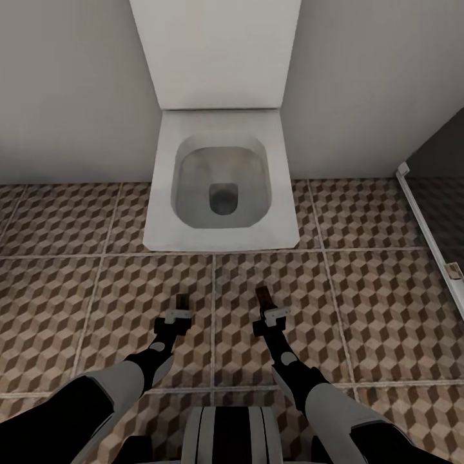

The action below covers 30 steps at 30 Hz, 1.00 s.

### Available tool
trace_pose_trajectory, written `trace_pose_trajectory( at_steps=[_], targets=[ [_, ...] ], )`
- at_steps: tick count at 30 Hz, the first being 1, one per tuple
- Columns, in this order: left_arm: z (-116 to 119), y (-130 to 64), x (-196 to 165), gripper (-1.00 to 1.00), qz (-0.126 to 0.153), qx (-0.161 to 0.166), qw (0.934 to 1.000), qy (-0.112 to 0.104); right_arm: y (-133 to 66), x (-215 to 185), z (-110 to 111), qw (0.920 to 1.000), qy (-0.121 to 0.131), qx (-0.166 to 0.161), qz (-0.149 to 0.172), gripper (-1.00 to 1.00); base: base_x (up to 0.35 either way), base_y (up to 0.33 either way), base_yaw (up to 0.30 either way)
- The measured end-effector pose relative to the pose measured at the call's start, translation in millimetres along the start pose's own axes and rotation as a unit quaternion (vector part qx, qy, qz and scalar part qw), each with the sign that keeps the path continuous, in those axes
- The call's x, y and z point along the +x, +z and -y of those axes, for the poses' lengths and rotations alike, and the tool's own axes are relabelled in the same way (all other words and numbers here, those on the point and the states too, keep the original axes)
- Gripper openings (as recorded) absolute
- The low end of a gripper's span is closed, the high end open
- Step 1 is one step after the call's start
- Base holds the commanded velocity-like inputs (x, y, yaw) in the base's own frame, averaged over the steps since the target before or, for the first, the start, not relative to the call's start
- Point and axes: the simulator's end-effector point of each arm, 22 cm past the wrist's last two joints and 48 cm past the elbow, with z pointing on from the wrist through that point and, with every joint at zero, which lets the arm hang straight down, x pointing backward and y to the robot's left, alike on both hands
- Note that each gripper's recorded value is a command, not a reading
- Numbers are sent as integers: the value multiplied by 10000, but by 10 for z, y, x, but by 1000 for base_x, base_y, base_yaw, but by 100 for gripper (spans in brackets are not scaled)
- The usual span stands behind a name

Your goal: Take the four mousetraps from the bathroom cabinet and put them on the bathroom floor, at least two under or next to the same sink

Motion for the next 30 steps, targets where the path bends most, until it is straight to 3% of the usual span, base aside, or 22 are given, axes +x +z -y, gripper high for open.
trace_pose_trajectory(
  at_steps=[30],
  targets=[
    [31, -18, 41, -100, -30, 24, 10000, -1, -1, 3, 1, 10000, -1, 3, -9, -100, 20, 2, 0]
  ],
)
